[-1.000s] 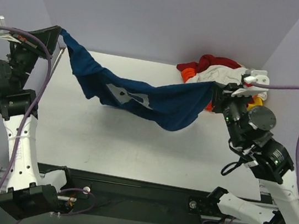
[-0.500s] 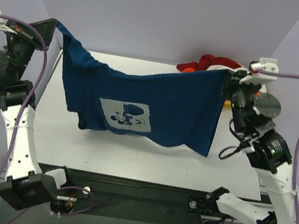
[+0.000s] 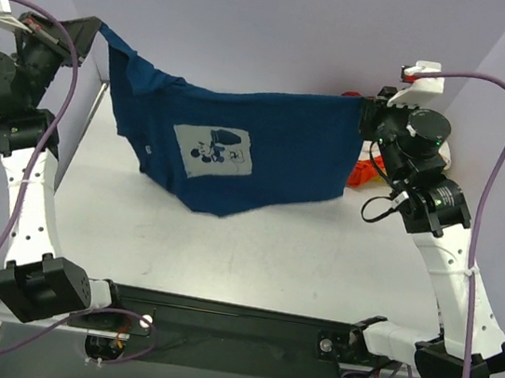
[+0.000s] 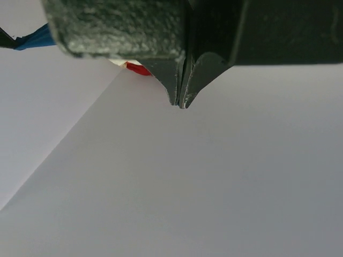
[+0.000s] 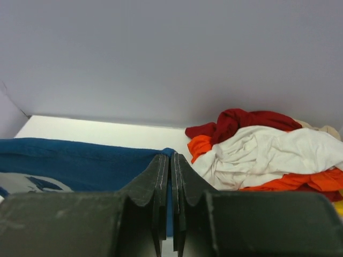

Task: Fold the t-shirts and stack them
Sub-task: Flatten out the tshirt

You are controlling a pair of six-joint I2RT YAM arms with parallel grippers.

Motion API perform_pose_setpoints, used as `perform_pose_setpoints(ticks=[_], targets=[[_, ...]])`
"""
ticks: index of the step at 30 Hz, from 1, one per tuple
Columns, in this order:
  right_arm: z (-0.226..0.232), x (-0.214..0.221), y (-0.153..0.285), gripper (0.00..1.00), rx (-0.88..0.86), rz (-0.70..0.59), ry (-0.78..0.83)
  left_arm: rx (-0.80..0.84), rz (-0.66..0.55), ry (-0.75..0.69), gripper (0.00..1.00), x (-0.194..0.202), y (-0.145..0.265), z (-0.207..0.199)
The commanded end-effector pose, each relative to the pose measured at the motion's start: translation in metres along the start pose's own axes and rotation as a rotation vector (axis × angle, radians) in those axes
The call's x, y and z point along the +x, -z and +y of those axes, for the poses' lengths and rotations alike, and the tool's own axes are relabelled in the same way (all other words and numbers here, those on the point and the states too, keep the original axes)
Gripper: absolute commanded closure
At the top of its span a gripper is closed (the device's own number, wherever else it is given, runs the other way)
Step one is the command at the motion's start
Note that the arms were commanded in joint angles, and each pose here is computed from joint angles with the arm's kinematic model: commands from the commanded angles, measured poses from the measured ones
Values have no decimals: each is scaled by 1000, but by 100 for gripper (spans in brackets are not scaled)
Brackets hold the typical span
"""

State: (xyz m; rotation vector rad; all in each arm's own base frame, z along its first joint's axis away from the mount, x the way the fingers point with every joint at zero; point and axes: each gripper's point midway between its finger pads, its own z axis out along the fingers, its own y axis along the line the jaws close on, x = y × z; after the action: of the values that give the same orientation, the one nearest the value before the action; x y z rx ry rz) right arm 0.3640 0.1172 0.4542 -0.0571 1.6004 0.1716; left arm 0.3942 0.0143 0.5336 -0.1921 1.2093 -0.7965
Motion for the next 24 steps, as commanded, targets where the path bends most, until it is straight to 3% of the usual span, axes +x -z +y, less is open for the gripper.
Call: perform_pose_setpoints(ticks=[1,9,10,17,21,24], targets=[[3,-73,38,100,-60,-209,-65,186,-138,-142,100,-59,23,-102],[13,-113,96,100,-142,-336,-36,269,-227,-267,100,-100,62,-190],[15,-117,102,100,-153,-350,-16,295,-260,-310,100,-110,75,-215],[20,-146,147,100,-247,-448,-8,281,-392,-484,100,-147,120,-283],[21,-150,150,100,-256,-463,-13,316,-399,-488,100,-153,119,-295],[21,-137,124,100,-194,-411,8,283,-354,-419,100,-149,88,-258]])
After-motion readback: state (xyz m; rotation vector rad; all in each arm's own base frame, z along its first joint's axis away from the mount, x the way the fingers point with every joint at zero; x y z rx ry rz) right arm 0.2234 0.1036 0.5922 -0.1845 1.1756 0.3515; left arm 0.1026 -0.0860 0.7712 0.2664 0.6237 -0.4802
